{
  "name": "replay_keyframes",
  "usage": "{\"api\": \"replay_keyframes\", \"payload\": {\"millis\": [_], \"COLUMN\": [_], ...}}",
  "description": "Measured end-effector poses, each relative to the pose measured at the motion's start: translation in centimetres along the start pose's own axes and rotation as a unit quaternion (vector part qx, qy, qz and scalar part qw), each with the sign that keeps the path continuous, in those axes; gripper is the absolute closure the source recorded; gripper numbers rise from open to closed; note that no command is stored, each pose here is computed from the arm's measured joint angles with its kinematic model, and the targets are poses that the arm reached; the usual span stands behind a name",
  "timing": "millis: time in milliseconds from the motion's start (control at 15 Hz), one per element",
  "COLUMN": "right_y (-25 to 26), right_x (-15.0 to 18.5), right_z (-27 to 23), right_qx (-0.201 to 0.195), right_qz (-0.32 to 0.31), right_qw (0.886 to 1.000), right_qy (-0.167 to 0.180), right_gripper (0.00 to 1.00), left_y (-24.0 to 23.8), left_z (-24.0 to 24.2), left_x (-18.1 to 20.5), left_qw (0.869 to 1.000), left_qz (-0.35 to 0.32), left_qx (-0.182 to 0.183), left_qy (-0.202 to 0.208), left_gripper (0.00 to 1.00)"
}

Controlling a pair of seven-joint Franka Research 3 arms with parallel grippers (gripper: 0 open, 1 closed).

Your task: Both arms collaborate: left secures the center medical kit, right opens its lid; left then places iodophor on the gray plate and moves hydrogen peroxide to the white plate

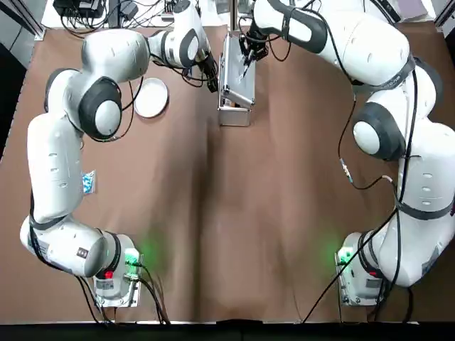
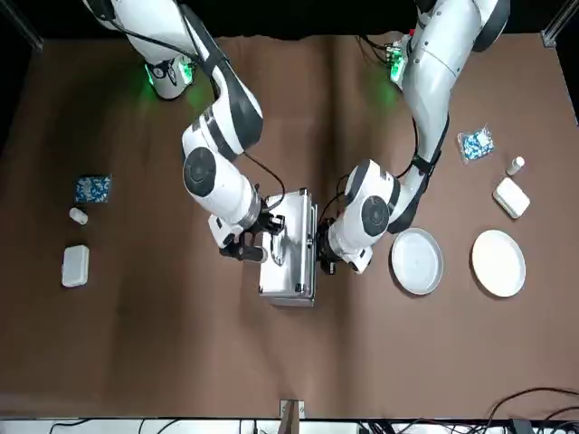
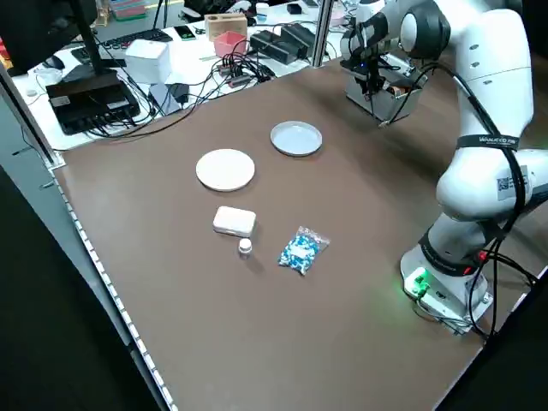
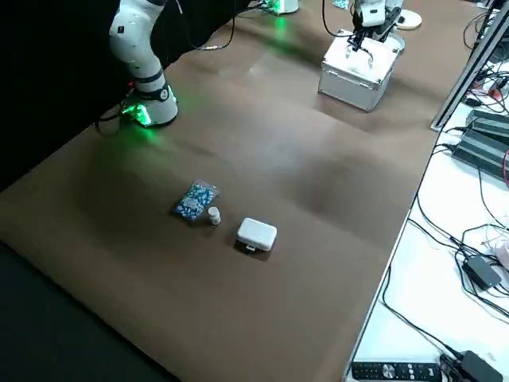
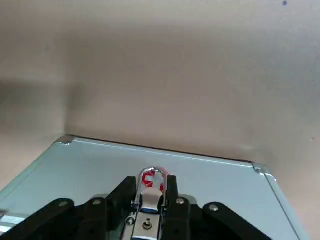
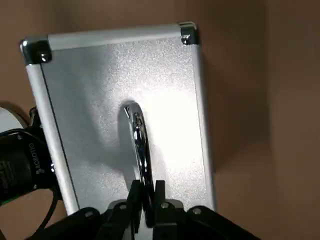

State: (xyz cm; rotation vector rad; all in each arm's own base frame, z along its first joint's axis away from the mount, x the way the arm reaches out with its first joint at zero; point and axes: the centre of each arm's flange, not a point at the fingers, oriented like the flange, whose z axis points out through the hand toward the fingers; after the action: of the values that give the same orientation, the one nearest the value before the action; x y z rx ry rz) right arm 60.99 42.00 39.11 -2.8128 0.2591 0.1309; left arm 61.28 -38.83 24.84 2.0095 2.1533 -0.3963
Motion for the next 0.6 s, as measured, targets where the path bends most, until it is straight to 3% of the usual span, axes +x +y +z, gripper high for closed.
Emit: {"api": "replay_keyframes", "payload": {"millis": [600], "right_y": [7.0], "right_x": [3.2], "right_z": [-2.4], "right_qx": [-0.041], "right_qz": [-0.014], "right_qw": [0.997], "right_qy": [-0.066], "right_gripper": [0.87], "left_y": [0.1], "left_z": [0.1], "left_x": [0.2], "left_qw": [1.000], "left_qz": [-0.001], "left_qx": [0.000], "left_qy": [0.001], "left_gripper": [0.68]}}
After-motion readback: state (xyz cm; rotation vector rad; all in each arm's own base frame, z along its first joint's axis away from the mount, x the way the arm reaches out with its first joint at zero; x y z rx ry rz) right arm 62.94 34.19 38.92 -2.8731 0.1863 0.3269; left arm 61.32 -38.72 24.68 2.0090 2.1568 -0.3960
